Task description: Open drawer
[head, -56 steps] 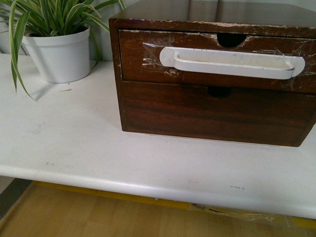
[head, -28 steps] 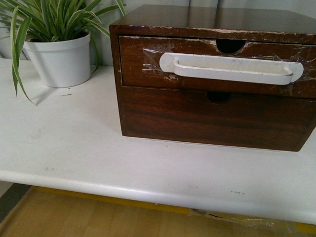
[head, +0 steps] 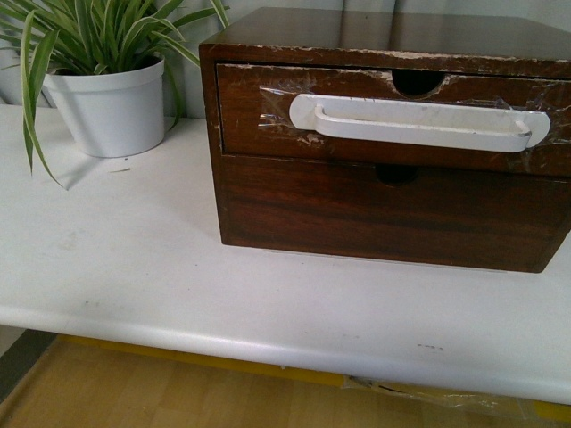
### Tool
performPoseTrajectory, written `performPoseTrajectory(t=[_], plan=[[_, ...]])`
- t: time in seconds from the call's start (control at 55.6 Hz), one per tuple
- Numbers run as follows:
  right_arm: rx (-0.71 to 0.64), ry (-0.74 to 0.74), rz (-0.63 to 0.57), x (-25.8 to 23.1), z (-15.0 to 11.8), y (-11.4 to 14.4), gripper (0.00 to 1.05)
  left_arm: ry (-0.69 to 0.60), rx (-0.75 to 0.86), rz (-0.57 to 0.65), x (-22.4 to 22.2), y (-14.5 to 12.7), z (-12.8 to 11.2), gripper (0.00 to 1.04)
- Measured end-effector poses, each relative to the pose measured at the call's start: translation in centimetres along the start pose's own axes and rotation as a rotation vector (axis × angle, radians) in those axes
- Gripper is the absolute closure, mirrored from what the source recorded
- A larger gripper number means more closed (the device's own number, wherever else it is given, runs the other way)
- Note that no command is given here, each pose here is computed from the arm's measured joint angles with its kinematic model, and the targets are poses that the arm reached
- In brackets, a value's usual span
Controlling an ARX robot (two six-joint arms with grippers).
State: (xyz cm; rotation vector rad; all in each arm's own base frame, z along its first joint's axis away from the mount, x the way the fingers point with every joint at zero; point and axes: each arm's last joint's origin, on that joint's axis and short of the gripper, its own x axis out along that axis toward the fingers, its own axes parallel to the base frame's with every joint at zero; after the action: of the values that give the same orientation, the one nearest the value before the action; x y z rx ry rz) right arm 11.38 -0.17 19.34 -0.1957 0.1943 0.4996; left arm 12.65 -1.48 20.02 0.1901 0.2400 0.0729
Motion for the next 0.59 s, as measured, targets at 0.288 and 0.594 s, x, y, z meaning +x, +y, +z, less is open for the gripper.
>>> performPoseTrajectory(t=[0.288,0.594], plan=[[-0.246,0.07,0.122,2.3,4.1,-1.5,0.09,0.083,0.366,-0.469,3.6,-0.3,4.4,0.06],[-0.407,0.136,0.225,4.8,7.1,-2.1,0.09,0.117,0.645,-0.8,6.4,-2.6,8.6,0.06]])
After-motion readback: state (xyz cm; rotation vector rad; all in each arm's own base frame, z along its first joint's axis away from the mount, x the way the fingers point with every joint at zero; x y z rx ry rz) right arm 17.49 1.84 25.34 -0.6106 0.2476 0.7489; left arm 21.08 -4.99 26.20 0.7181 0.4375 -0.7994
